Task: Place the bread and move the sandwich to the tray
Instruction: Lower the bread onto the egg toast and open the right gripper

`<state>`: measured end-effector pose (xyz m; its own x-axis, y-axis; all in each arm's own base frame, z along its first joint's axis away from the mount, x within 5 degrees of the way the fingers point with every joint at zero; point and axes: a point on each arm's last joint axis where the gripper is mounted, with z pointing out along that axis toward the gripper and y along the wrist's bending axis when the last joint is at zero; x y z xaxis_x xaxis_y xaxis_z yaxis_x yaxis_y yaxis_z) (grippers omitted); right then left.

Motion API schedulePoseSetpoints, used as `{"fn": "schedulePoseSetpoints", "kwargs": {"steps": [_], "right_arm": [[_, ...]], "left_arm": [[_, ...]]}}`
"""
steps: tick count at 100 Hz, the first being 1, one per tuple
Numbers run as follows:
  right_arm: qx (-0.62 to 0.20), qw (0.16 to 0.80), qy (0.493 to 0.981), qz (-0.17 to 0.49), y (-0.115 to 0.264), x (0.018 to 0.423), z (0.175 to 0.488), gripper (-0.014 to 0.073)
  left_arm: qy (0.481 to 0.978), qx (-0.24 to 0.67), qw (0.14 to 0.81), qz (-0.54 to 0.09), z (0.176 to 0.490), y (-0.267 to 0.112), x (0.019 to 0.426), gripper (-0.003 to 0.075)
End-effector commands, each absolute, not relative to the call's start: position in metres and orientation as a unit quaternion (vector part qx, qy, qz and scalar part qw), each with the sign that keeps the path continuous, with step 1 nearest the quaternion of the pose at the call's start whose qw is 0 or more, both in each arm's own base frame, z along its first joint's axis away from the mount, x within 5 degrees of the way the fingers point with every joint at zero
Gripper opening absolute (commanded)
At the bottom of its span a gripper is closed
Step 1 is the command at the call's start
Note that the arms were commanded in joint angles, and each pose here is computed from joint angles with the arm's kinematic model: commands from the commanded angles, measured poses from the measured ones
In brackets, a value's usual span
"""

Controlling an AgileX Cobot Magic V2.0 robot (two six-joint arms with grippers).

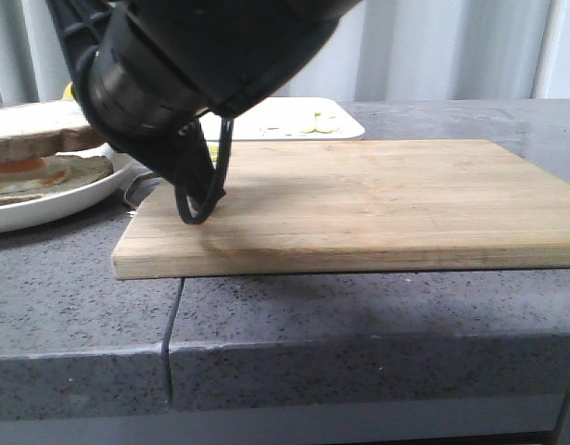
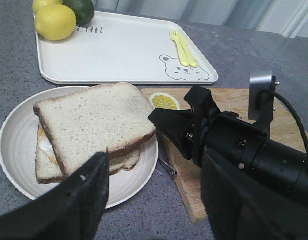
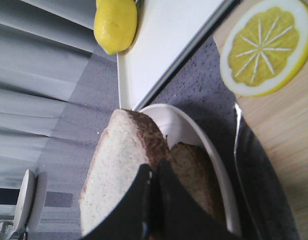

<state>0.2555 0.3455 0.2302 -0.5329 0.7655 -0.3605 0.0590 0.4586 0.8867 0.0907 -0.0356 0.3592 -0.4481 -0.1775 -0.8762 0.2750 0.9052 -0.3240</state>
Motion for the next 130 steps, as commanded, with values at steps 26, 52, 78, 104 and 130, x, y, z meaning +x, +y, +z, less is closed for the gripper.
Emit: {"fn": "schedulePoseSetpoints", "kwargs": {"steps": [26,52,78,104,130], "right_arm": [[0.251,0.425,0.732,0.469,0.350,0.258,0.259,-0.0060],[0.249,0.431,0.731,0.466,0.350,0.259,0.259,-0.0005],[0.255,0.461,0.718,0.456,0.346,0.262,0.262,0.0183],[0.269,0.488,0.698,0.450,0.340,0.264,0.268,0.0372],[0.156,0.597,0.667,0.418,0.324,0.255,0.322,0.0395]], "left_arm": [[0.801,0.018,0.556,-0.223,0.373,-0.035,0.094,0.0387],[0.801,0.018,0.556,-0.223,0.373,-0.035,0.094,0.0387],[0.801,0.018,0.555,-0.223,0.373,-0.035,0.094,0.0387],[0.801,0.018,0.555,-0.223,0.373,-0.035,0.094,0.0387],[0.801,0.018,0.555,-0.223,0.373,-0.035,0.094,0.0387]]}}
